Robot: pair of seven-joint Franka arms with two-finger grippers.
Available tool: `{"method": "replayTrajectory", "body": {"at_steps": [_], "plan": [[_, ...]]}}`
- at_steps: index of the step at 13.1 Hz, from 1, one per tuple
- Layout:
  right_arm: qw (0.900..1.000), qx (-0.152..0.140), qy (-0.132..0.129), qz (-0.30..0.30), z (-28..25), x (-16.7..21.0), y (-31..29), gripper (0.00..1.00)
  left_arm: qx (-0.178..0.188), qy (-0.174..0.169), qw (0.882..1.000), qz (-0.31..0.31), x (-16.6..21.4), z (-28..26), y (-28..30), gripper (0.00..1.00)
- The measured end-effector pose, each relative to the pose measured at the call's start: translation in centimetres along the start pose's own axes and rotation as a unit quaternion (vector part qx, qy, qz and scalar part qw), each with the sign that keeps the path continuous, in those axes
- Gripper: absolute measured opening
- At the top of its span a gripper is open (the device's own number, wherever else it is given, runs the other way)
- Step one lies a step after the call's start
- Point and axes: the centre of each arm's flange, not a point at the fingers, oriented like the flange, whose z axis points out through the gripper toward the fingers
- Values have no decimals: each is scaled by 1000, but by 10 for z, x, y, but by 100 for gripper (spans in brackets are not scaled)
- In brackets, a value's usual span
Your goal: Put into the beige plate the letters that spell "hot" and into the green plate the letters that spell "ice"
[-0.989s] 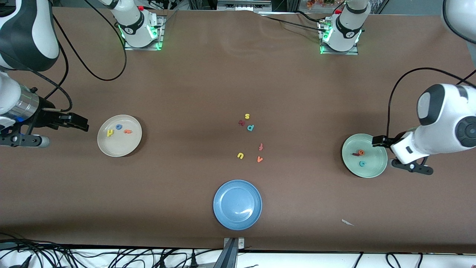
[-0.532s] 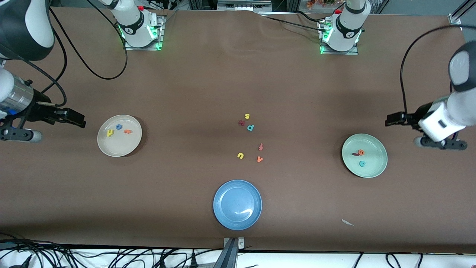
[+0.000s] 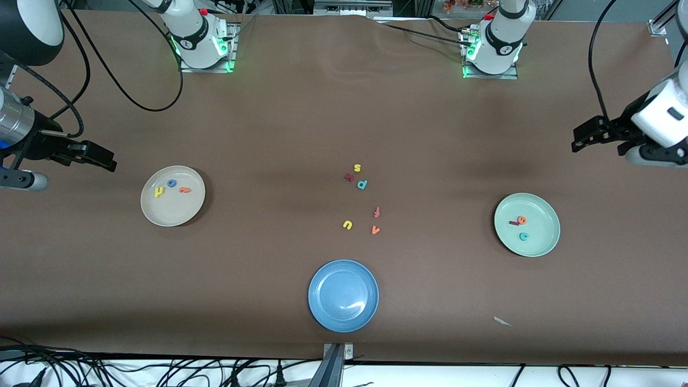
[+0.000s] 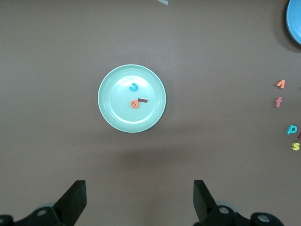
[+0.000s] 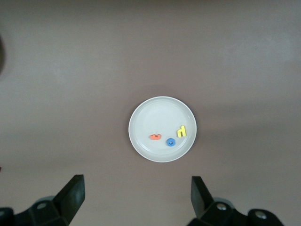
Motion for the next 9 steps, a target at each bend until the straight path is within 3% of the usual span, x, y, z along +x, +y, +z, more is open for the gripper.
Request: {"method": "replayTrajectory", "body": {"at_steps": [6,9], "plan": [[1000,0,-2,3,0,0,3,100,0,19,1000,3,-13,-24,5,100],[1000,0,-2,3,0,0,3,100,0,0,1000,3,-19,-22,4,100]]}}
